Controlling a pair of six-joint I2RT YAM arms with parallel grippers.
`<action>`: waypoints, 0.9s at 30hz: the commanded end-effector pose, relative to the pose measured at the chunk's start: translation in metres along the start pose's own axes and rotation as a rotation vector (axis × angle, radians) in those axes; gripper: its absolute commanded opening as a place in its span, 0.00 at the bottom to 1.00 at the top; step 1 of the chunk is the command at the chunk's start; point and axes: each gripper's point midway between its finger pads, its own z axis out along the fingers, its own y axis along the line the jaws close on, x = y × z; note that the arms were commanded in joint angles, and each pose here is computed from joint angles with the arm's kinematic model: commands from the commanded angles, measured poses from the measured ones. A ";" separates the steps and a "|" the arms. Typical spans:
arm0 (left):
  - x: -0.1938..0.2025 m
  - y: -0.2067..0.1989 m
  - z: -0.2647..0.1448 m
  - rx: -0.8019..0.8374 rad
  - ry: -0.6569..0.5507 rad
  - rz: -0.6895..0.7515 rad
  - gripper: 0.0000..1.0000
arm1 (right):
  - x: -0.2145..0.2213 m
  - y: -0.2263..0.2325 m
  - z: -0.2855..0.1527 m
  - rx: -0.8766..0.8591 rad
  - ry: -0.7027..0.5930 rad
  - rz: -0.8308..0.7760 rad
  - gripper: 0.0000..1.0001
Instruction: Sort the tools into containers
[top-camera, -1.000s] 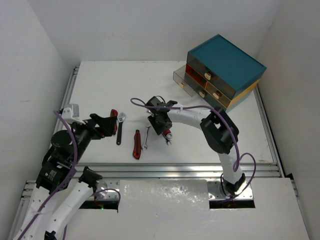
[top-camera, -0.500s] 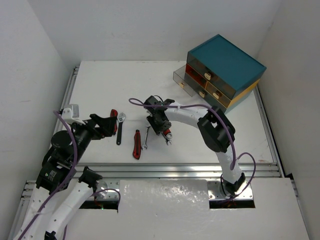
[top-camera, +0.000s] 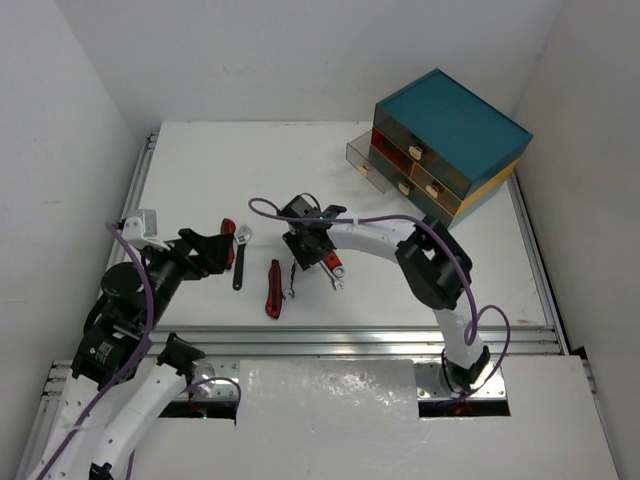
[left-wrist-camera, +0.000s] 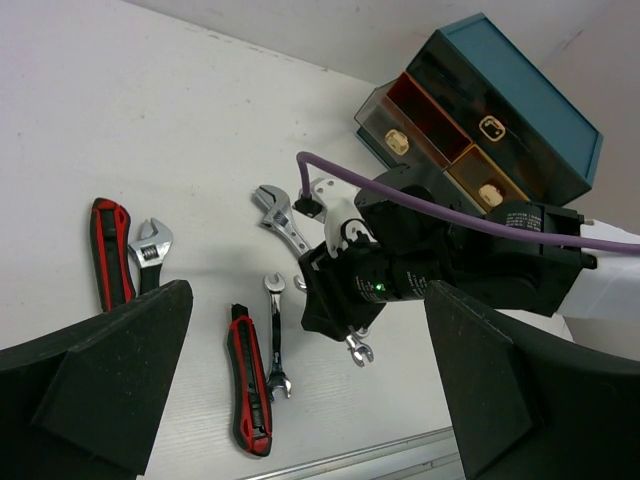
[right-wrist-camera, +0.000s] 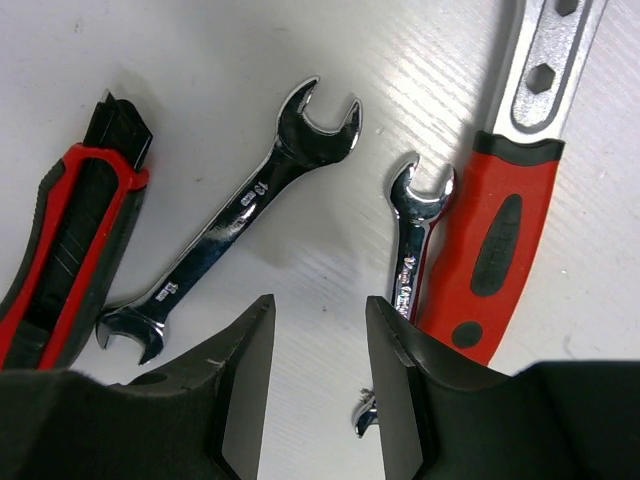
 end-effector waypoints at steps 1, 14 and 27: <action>-0.011 -0.003 0.000 0.014 -0.050 0.004 1.00 | -0.020 -0.003 -0.003 0.022 -0.047 0.002 0.43; -0.011 -0.003 0.000 0.016 -0.050 0.005 1.00 | 0.005 -0.046 0.016 0.039 0.067 0.073 0.44; -0.011 -0.003 0.000 0.014 -0.048 0.006 1.00 | 0.018 -0.031 0.019 0.007 0.094 -0.035 0.44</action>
